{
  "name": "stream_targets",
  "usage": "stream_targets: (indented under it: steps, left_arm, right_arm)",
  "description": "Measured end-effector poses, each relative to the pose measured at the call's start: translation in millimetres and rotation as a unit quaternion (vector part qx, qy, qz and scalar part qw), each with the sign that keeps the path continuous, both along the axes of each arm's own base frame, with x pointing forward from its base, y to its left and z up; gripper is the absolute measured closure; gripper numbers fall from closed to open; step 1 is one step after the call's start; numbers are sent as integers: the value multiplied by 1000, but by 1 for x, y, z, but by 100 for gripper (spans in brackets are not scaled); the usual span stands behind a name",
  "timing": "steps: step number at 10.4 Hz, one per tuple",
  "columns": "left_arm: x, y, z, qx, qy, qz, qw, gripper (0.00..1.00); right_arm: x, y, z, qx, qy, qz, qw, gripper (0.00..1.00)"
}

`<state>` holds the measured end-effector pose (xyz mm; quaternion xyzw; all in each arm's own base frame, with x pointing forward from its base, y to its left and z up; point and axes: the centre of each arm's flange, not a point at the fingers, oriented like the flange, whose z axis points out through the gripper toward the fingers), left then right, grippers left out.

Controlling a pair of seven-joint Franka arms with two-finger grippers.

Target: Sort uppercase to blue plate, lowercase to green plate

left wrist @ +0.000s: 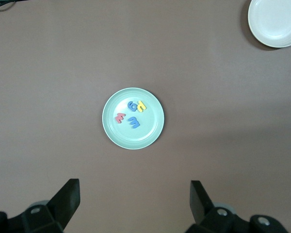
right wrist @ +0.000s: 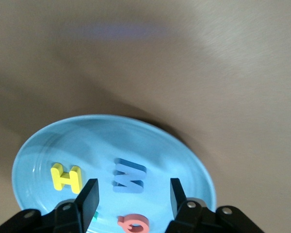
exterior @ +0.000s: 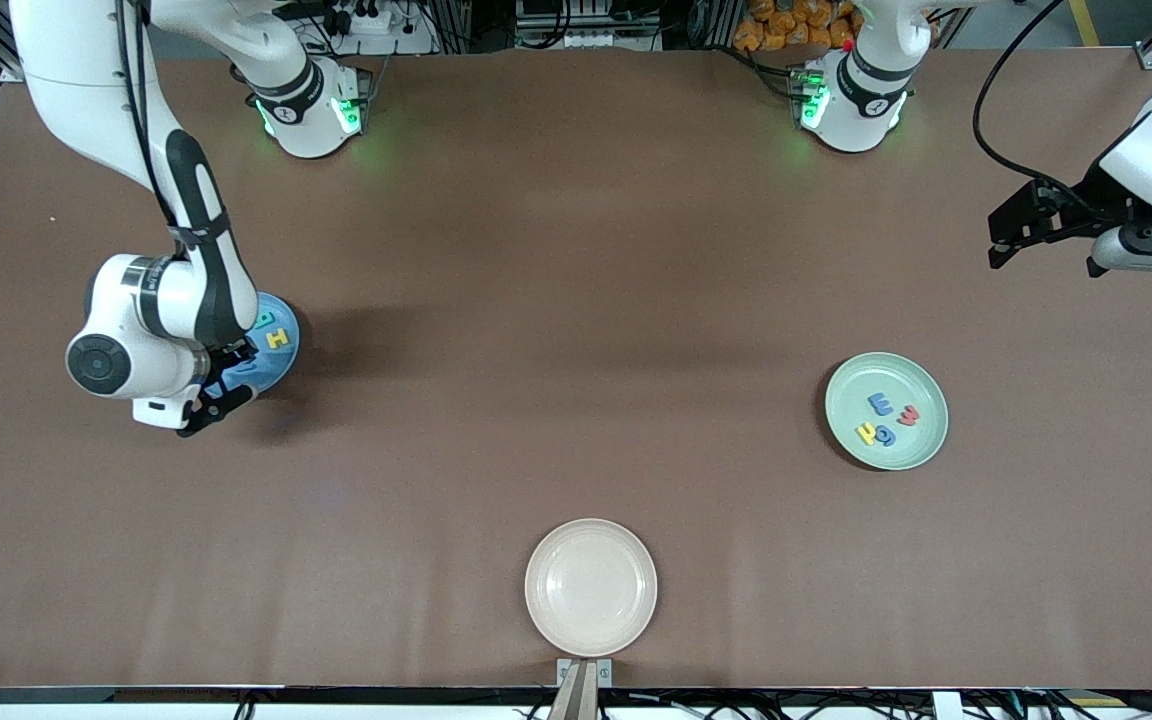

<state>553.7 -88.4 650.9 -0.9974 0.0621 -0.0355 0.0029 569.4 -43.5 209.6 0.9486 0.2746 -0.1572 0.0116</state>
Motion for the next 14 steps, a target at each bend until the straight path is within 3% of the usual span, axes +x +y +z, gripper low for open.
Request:
stream_targets:
  steps: [3, 5, 8, 9, 10, 11, 12, 14]
  left_arm:
    - [0, 2, 0, 0, 0, 1, 1000, 0]
    - [0, 3, 1, 0, -1, 3, 1000, 0]
    - [0, 4, 1, 0, -1, 3, 1000, 0]
    - [0, 4, 1, 0, -2, 3, 1000, 0]
    - [0, 4, 2, 0, -2, 3, 1000, 0]
    - [0, 4, 2, 0, -2, 3, 1000, 0]
    - [0, 4, 2, 0, -2, 4, 1000, 0]
    - [0, 4, 2, 0, -2, 4, 1000, 0]
  right_arm:
    - [15, -13, 48, 7, -44, -38, 998, 29]
    - [20, -2, 85, 13, -43, -94, 995, 29]
    - [26, 21, 157, 19, -62, -171, 983, 25]
    - [25, 26, 187, 15, -66, -189, 980, 22]
    - [23, 31, 220, 11, -72, -204, 976, 11]
    - [22, 36, 255, 10, -82, -220, 972, 9]
    - [19, 38, 290, 13, -99, -229, 968, 0]
    - [9, 32, 343, 24, -131, -235, 963, 0]
